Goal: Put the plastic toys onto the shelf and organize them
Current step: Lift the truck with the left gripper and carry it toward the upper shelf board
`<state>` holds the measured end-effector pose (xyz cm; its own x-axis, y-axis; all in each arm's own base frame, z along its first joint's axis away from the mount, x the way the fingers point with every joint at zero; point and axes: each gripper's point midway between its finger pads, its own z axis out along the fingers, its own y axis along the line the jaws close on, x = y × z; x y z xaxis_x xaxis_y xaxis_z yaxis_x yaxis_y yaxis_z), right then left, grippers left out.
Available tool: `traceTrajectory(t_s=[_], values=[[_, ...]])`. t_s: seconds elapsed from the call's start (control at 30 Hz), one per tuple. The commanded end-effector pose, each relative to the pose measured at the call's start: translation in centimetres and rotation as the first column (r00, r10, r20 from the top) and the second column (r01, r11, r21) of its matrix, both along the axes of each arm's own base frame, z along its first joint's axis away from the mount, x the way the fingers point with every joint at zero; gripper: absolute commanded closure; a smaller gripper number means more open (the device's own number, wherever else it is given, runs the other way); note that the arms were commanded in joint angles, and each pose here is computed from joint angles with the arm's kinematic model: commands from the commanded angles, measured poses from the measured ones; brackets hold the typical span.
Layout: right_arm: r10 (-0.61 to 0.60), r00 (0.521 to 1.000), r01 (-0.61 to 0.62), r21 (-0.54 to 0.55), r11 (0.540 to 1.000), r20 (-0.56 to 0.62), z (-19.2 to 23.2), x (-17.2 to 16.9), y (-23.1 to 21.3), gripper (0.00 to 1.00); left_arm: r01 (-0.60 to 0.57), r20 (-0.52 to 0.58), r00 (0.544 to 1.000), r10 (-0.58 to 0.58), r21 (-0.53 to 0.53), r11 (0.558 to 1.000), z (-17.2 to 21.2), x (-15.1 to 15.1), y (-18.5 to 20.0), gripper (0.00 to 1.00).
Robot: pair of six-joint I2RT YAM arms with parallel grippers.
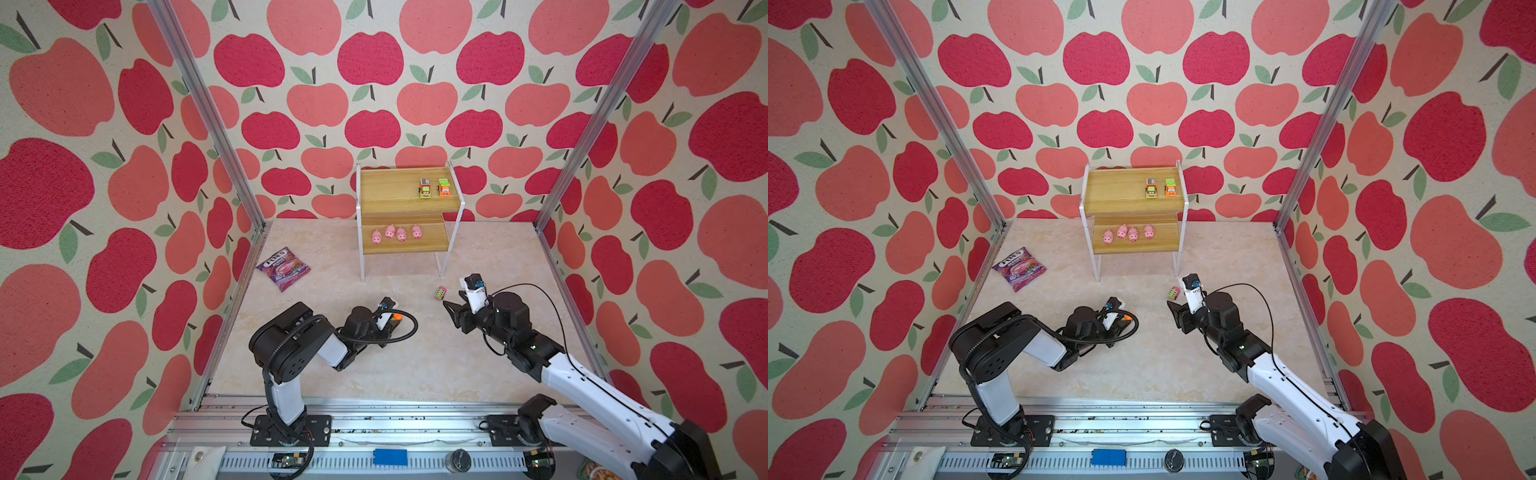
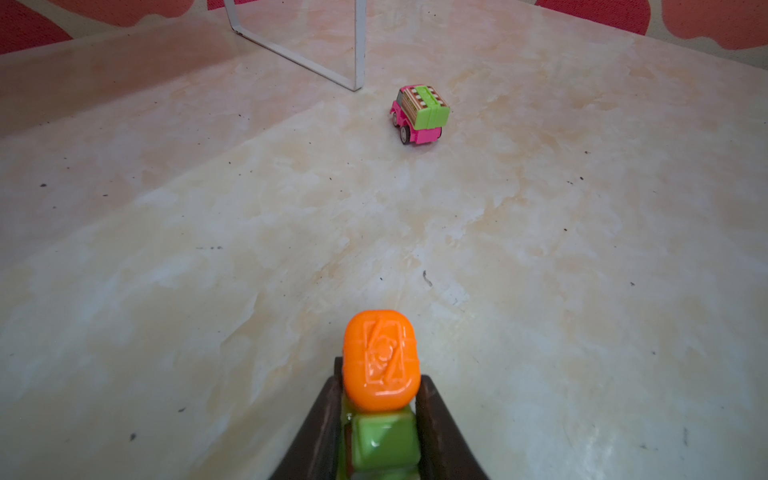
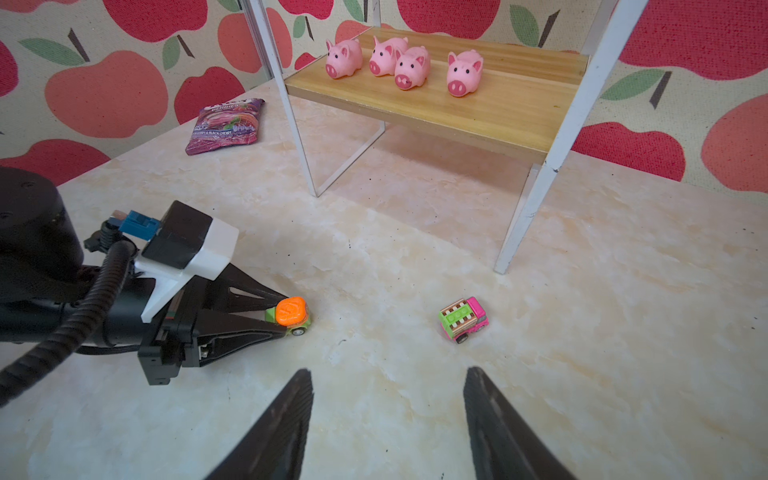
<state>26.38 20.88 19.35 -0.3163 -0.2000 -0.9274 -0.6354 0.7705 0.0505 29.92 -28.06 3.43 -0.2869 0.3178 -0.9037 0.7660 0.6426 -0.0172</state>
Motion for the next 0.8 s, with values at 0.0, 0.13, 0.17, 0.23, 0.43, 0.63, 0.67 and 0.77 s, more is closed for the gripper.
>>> traceTrajectory(t_s=[0.0,0.13,0.17,0.23,0.43,0.63,0.67,0.77], values=[[-0.011,1.000,0.011,0.003,1.000,-0.014,-0.2,-0.1,-0.4,0.39,0.015,-0.041,0.999,-0.014,0.022,1.000,-1.0,-0.4,-0.1,0.73],[-0.018,1.000,0.018,0.004,1.000,-0.008,-0.1,-0.1,-0.5,0.39,-0.004,-0.049,0.999,0.005,0.021,1.000,-0.2,0.0,-0.2,0.77],[-0.019,1.000,0.019,0.005,1.000,-0.006,0.0,-0.1,-0.6,0.39,-0.009,-0.049,0.999,0.010,0.016,1.000,0.2,0.0,-0.2,0.77],[-0.025,1.000,0.025,0.004,1.000,-0.004,0.0,-0.1,-0.7,0.39,-0.026,-0.050,0.998,0.027,0.010,1.000,1.0,0.2,-0.2,0.78],[-0.074,0.997,0.074,-0.019,0.997,0.002,0.3,0.1,-1.7,0.40,-0.100,-0.082,0.991,0.102,0.019,0.995,3.5,0.8,0.0,0.78],[-0.159,0.987,0.159,-0.047,0.986,0.004,1.0,0.5,-3.3,0.40,-0.155,-0.133,0.979,0.157,0.025,0.988,7.7,1.2,-0.1,0.78],[-0.174,0.985,0.174,-0.053,0.983,0.002,1.0,0.5,-3.6,0.40,-0.171,-0.136,0.976,0.173,0.026,0.985,8.8,1.3,0.0,0.78],[-0.215,0.976,0.214,-0.080,0.974,-0.010,1.0,0.7,-4.3,0.41,-0.203,-0.162,0.966,0.203,0.019,0.979,11.9,1.6,0.0,0.77]])
